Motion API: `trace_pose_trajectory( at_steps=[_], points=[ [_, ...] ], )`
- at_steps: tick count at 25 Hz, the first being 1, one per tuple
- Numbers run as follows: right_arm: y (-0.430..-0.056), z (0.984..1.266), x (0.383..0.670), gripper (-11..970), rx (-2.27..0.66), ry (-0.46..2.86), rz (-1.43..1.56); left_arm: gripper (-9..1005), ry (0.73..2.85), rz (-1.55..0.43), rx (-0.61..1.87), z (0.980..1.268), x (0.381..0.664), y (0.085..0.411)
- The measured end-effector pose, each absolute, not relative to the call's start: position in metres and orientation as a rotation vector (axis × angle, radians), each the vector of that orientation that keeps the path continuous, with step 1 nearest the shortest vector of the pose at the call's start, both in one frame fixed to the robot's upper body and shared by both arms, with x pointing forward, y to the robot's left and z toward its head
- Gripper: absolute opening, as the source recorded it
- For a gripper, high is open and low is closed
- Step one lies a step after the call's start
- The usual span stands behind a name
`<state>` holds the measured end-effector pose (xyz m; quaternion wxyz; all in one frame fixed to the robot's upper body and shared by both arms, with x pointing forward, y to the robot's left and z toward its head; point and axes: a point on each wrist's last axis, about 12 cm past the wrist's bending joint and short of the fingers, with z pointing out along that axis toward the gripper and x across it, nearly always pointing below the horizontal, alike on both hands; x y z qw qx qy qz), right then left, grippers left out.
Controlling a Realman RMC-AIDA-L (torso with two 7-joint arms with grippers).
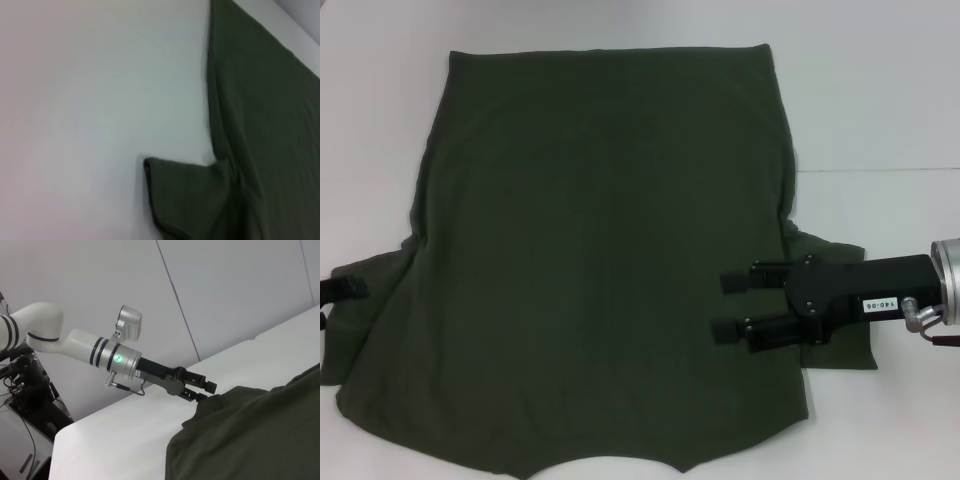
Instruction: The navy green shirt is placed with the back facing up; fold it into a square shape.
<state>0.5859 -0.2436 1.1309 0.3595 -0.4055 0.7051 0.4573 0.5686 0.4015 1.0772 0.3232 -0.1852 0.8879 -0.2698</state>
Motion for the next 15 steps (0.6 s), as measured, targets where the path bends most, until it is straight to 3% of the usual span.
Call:
trace_pose_trajectory(
  at_steps=[15],
  points=[
    [-0.244, 1.13, 0.586, 912, -1.041, 1.822, 1.175, 851, 2.383, -0.7, -0.413, 1.073, 0.572, 0.391]
  ],
)
